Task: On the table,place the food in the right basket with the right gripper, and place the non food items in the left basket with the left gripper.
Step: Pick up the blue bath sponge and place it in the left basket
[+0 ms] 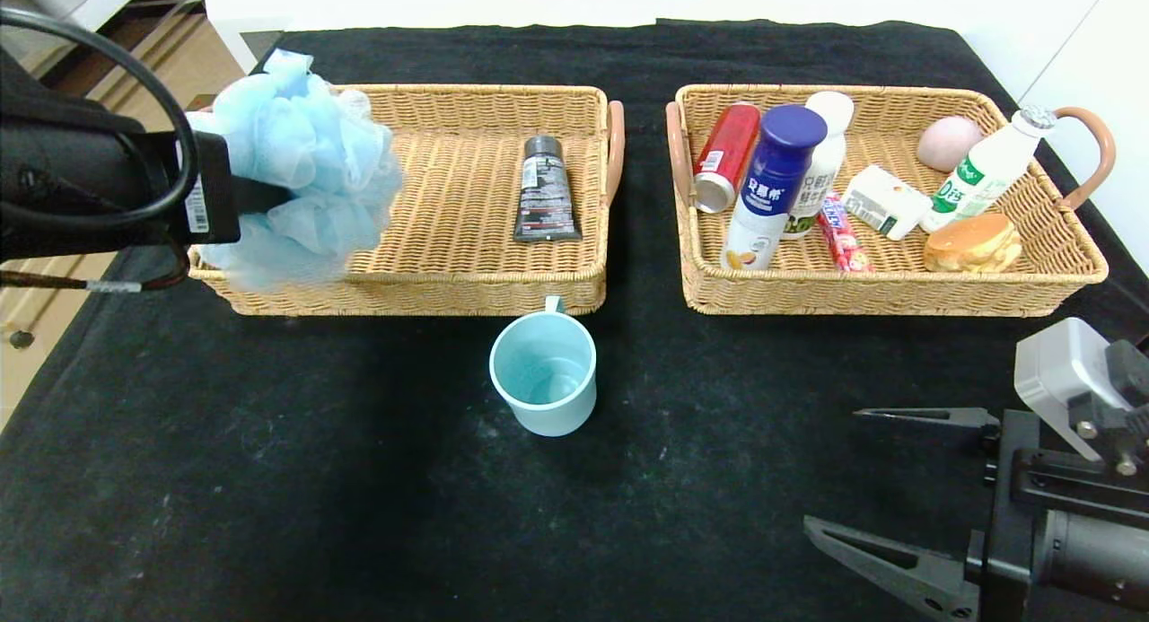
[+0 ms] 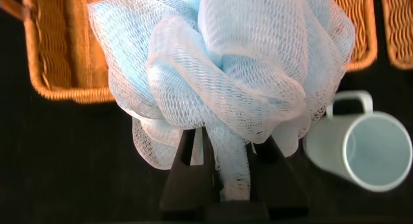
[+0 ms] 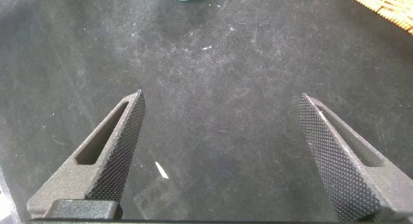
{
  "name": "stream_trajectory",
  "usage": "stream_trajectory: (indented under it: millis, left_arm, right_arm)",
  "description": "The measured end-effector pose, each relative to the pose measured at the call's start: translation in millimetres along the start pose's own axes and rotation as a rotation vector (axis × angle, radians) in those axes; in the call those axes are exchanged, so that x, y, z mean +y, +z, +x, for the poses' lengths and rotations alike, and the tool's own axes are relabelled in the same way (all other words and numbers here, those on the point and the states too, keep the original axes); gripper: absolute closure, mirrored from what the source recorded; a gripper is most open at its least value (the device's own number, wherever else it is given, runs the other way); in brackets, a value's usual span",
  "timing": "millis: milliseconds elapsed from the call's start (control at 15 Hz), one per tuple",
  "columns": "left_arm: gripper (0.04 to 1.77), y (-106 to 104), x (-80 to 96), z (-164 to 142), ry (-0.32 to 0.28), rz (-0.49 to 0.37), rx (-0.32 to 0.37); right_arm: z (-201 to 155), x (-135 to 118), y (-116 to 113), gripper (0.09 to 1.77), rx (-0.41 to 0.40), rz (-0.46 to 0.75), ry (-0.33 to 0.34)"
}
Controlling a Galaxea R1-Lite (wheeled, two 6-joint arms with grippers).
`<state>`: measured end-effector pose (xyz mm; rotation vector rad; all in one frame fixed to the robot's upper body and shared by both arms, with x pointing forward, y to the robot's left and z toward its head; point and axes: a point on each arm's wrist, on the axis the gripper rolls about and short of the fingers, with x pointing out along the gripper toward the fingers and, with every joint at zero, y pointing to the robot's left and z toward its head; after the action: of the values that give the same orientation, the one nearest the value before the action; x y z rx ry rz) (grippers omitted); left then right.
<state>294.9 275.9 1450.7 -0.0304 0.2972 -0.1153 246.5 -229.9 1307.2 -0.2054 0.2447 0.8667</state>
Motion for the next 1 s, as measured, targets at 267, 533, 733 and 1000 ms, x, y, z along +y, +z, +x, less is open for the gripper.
stream_trajectory:
  millis: [267,533,733,1000]
  left_arm:
    - [1.54,14.8,8.0,31.4,0.055,-0.033,-0.079]
    - [1.55,21.0,15.6,59.2,0.083,-0.039,-0.136]
    - [1.55,20.3,13.6,73.9,0.081,-0.029,-0.128]
    - [1.55,24.9,13.1,91.1,0.082,-0.032,-0.15]
  right_arm:
    - [-1.2,-0.7,0.8,0.15,-0.005,-0.001,-0.004]
    - [-2.4,-0.4,1.3,0.15,-0.009,-0.009,-0.005]
    - [-2.3,-0.3,0.3,0.15,-0.006,-0.012,-0.004]
    - [-2.1,-0.7,0.4,0.15,-0.006,-0.012,-0.006]
